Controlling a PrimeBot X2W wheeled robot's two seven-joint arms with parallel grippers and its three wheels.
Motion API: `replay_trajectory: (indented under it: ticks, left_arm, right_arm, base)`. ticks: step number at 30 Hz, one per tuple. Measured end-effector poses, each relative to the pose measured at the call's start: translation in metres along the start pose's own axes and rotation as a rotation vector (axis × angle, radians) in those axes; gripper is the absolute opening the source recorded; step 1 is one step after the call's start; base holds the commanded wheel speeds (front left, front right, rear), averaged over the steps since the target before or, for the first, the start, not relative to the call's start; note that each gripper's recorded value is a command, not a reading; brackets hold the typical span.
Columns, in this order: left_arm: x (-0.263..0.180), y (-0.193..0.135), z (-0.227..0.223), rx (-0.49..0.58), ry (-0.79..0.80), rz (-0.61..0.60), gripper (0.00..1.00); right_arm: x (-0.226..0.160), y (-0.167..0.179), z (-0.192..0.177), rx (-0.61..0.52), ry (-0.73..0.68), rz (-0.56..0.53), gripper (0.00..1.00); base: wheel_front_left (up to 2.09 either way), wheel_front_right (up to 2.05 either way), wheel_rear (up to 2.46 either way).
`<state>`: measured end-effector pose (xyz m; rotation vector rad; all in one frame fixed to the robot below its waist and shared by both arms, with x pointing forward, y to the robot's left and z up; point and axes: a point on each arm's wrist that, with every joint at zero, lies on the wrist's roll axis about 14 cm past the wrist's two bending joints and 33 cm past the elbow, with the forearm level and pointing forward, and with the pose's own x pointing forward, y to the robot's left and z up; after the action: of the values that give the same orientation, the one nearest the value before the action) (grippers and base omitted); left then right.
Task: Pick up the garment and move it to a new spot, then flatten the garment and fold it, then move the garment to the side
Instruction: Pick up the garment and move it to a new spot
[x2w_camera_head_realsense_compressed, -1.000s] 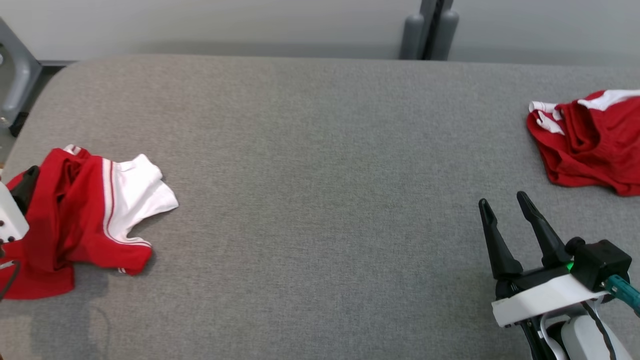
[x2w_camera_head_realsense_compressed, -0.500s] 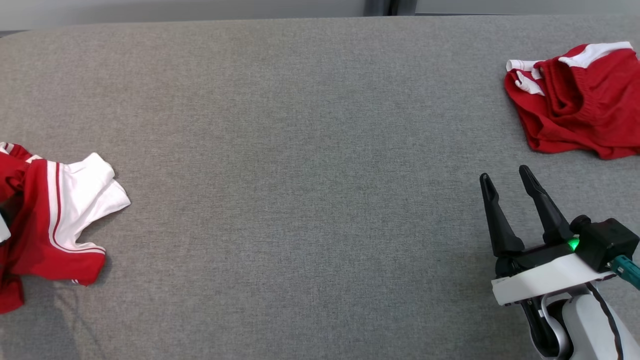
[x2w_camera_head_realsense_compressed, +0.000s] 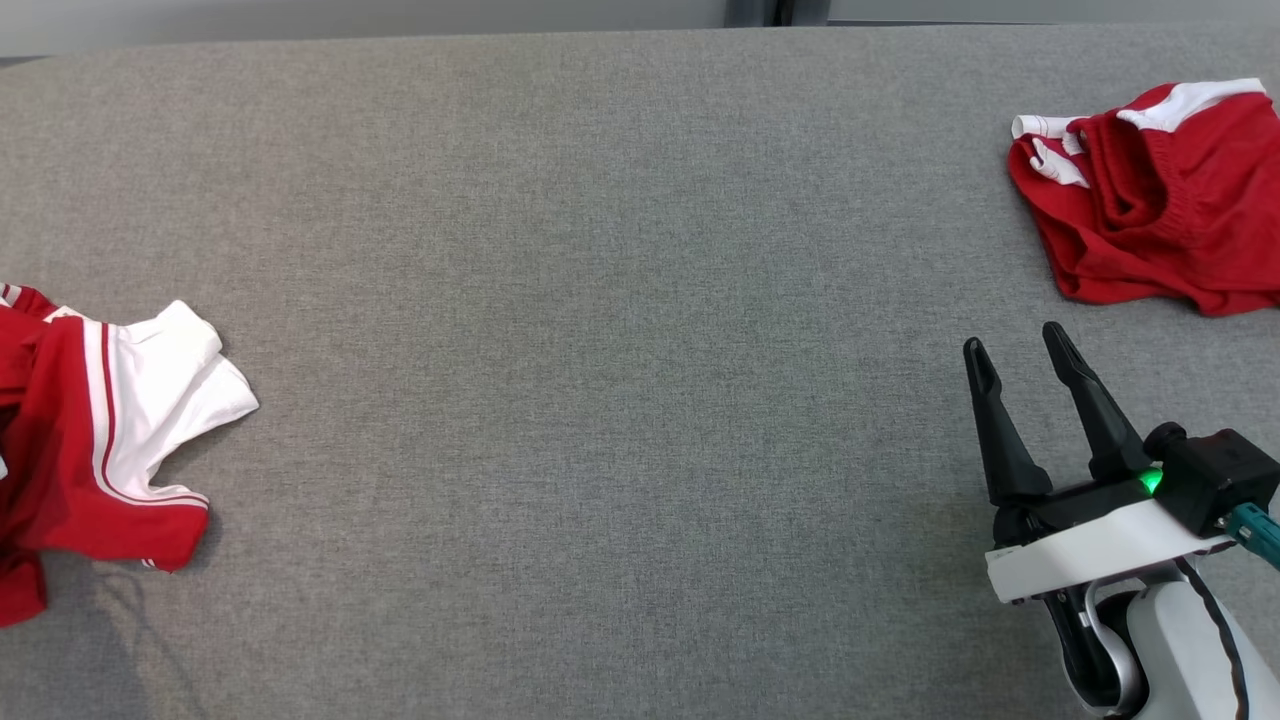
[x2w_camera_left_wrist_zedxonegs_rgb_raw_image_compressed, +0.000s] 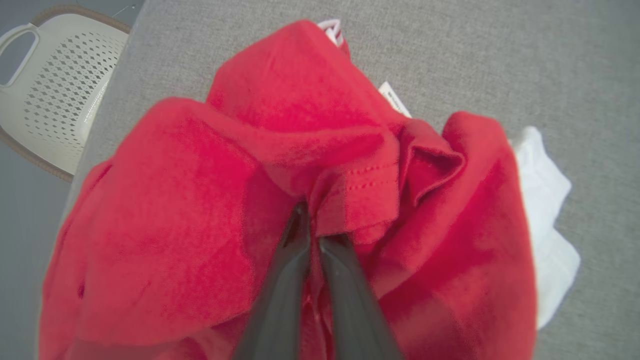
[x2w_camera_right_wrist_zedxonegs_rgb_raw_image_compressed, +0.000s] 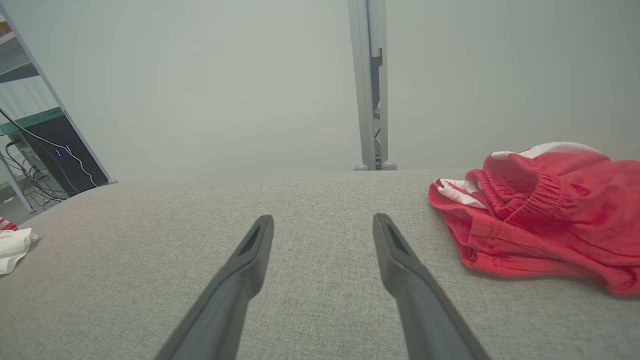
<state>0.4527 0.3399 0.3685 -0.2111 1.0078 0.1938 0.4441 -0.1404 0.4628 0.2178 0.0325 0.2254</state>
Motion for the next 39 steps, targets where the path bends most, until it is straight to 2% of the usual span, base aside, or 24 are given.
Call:
replay_trajectory:
  ticks: [8, 14, 21, 24, 33, 34, 39]
  left_arm:
    - [-0.009, 0.004, 0.012, 0.019, -0.041, 0.008, 0.0]
    - [-0.023, 0.007, 0.029, 0.071, -0.098, 0.02, 0.0]
    - [-0.048, -0.017, 0.06, 0.18, -0.19, -0.024, 0.0]
    - [-0.07, -0.046, 0.082, 0.265, -0.258, -0.077, 0.0]
    - [-0.125, -0.144, 0.111, 0.486, -0.384, -0.256, 0.0]
    - [-0.125, -0.144, 0.111, 0.486, -0.384, -0.256, 0.0]
    - [-0.159, -0.217, 0.118, 0.61, -0.479, -0.398, 0.0]
  right_arm:
    - [0.0, 0.005, 0.003, 0.002, -0.008, 0.01, 1.0]
    - [-0.002, 0.008, 0.009, 0.002, -0.02, 0.013, 1.0]
    - [-0.01, 0.02, 0.02, 0.018, -0.05, 0.024, 1.0]
    - [-0.019, 0.022, 0.028, 0.029, -0.068, 0.017, 1.0]
    - [-0.051, 0.012, 0.048, 0.031, -0.125, -0.049, 1.0]
    - [-0.051, 0.012, 0.048, 0.031, -0.125, -0.049, 1.0]
    - [-0.072, -0.005, 0.058, 0.026, -0.155, -0.112, 1.0]
  base:
    - [0.0, 0.0, 0.0]
    - [0.0, 0.0, 0.0]
    - [0.0, 0.0, 0.0]
    - [0.0, 0.0, 0.0]
    - [0.0, 0.0, 0.0]
    - [0.0, 0.0, 0.0]
    - [0.0, 0.0, 0.0]
